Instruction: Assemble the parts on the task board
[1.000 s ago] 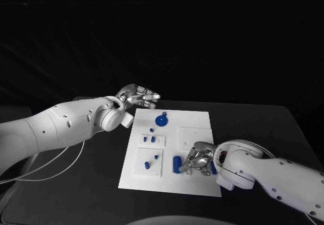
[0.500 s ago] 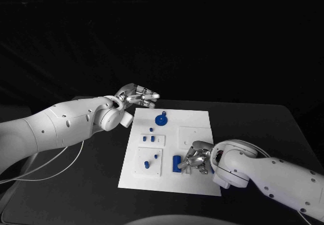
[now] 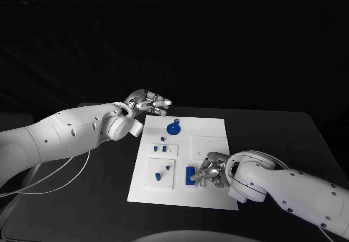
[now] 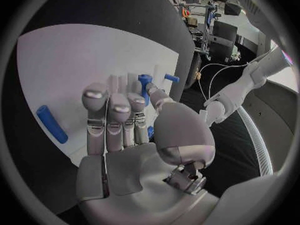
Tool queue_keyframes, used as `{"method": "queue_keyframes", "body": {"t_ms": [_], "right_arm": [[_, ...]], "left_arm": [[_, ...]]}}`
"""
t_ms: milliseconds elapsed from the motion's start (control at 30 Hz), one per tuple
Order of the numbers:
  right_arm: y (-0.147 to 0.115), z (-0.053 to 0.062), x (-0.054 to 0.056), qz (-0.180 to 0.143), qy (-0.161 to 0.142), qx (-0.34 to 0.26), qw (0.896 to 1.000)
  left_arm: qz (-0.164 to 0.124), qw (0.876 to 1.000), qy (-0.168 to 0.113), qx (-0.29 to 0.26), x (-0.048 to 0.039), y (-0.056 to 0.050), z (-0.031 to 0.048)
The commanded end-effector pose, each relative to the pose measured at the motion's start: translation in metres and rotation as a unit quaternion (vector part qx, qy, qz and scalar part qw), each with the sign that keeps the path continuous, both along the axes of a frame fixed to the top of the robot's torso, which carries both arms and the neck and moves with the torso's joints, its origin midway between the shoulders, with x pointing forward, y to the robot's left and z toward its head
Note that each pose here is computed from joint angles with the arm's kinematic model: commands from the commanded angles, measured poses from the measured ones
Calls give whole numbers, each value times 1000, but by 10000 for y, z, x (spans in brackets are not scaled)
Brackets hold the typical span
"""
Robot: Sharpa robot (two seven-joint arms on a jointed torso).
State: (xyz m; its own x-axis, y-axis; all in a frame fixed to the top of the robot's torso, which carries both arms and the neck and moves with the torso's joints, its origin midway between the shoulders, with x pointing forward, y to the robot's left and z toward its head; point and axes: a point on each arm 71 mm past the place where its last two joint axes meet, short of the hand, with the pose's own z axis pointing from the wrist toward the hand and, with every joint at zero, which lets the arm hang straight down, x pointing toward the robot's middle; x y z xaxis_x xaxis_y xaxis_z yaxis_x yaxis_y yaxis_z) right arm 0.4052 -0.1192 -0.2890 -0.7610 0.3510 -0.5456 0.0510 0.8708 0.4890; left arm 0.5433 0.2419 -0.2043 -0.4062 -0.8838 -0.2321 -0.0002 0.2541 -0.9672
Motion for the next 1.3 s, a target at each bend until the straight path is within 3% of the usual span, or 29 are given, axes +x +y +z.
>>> {"method": "queue_keyframes", "body": {"t_ms": [33,233,500,600,867,1067,1300], "right_arm": [[-31,-10,-9,-6,-8,7,1000],[-139,101,23,-21,-23,44,999],[-412,394,188,-39,-43,71,996],[-582,453,243,-42,-40,62,996],[-1083,418,322,-55,-26,-23,998],[-1235,335,242,-47,-12,-83,995],[-1236,207,143,-30,2,-115,993]], "left_arm": [[-9,1000,-1,-2,-4,-22,6],[-8,1000,-1,-2,-3,-16,7],[-7,1000,-3,-3,-4,-10,9],[-7,1000,-3,-3,-5,-10,10],[-7,1000,-4,-3,-9,-8,10],[-7,1000,-4,-3,-9,-4,10],[-8,1000,-4,-3,-12,-8,10]]}}
